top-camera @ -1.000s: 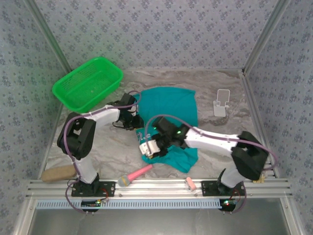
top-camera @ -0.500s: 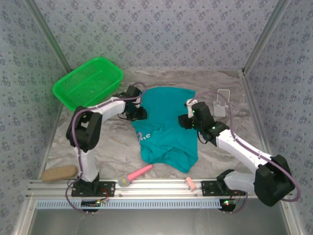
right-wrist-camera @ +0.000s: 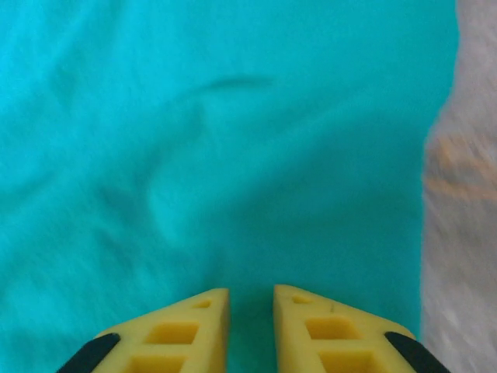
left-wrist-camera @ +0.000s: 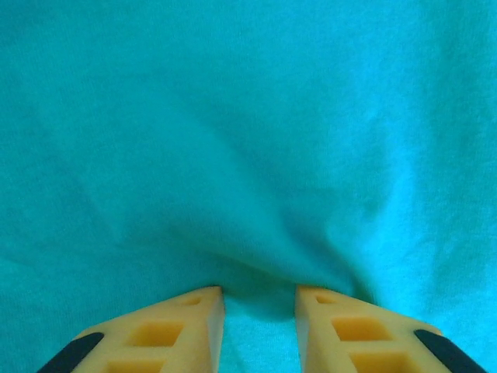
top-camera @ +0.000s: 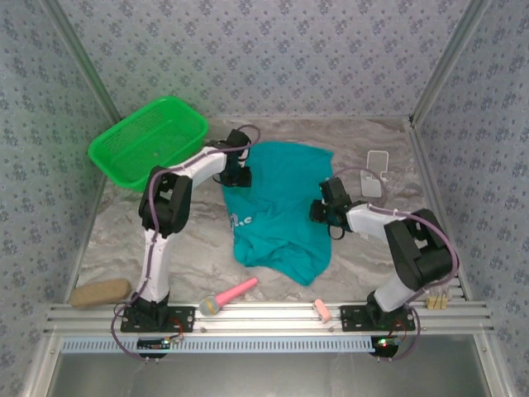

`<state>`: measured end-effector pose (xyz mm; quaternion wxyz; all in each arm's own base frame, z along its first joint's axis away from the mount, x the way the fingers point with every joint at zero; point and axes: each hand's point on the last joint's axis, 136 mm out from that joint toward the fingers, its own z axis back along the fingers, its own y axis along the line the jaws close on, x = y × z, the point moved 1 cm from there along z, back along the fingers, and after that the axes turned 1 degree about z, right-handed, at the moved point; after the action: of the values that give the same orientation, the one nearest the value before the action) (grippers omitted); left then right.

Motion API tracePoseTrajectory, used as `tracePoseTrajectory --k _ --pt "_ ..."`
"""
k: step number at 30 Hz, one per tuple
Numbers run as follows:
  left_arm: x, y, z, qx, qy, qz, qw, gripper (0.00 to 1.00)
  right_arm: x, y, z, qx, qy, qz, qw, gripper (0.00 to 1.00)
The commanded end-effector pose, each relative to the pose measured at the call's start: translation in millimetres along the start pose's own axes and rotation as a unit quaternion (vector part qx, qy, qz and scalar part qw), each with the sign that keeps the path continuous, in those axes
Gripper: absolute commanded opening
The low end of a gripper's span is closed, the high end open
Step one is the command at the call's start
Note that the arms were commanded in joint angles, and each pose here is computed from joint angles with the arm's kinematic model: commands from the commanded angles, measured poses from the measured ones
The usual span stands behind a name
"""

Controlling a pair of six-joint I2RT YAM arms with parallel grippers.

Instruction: Fold the inside-out t-shirt

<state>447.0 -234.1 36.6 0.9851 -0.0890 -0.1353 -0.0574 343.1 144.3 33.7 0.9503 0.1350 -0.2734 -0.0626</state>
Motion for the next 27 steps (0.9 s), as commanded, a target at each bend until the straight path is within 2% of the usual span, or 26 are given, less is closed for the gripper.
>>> tracePoseTrajectory --k 1,5,7,10,12,16,19,22,25,27 --pt "6 17 -17 0.039 0.021 -0.024 0.999 0.3 6 -6 -21 -0.025 0.006 -0.03 0.999 0.2" --pt "43 18 -17 0.031 -0.002 -0.018 0.999 0.3 38 -14 -38 -0.082 -0.036 -0.017 0.996 0.2" --pt "63 18 -12 0.027 -0.024 -0.02 0.999 0.31 58 -10 -47 -0.079 -0.059 -0.011 0.995 0.21" --pt "87 14 4 0.016 -0.05 -0.031 0.998 0.34 87 0 -54 -0.075 -0.063 -0.003 0.995 0.3" --pt "97 7 24 0.006 -0.064 -0.04 0.997 0.36 106 11 -46 -0.066 -0.065 0.001 0.996 0.37" --pt "102 -30 78 -0.043 -0.105 -0.09 0.99 0.39 137 28 -2 -0.058 -0.1 0.003 0.993 0.48" --pt "85 -69 119 -0.074 -0.128 -0.151 0.977 0.42 126 7 40 -0.12 -0.135 -0.012 0.983 0.57" --pt "44 -111 146 -0.095 -0.132 -0.234 0.959 0.44 107 -9 79 -0.139 -0.158 -0.025 0.977 0.62" --pt "-17 -153 149 -0.147 -0.122 -0.329 0.925 0.5 80 -44 122 -0.193 -0.166 -0.075 0.964 0.63" --pt "-61 -183 147 -0.211 -0.125 -0.38 0.892 0.57 65 -60 150 -0.213 -0.172 -0.07 0.959 0.64"
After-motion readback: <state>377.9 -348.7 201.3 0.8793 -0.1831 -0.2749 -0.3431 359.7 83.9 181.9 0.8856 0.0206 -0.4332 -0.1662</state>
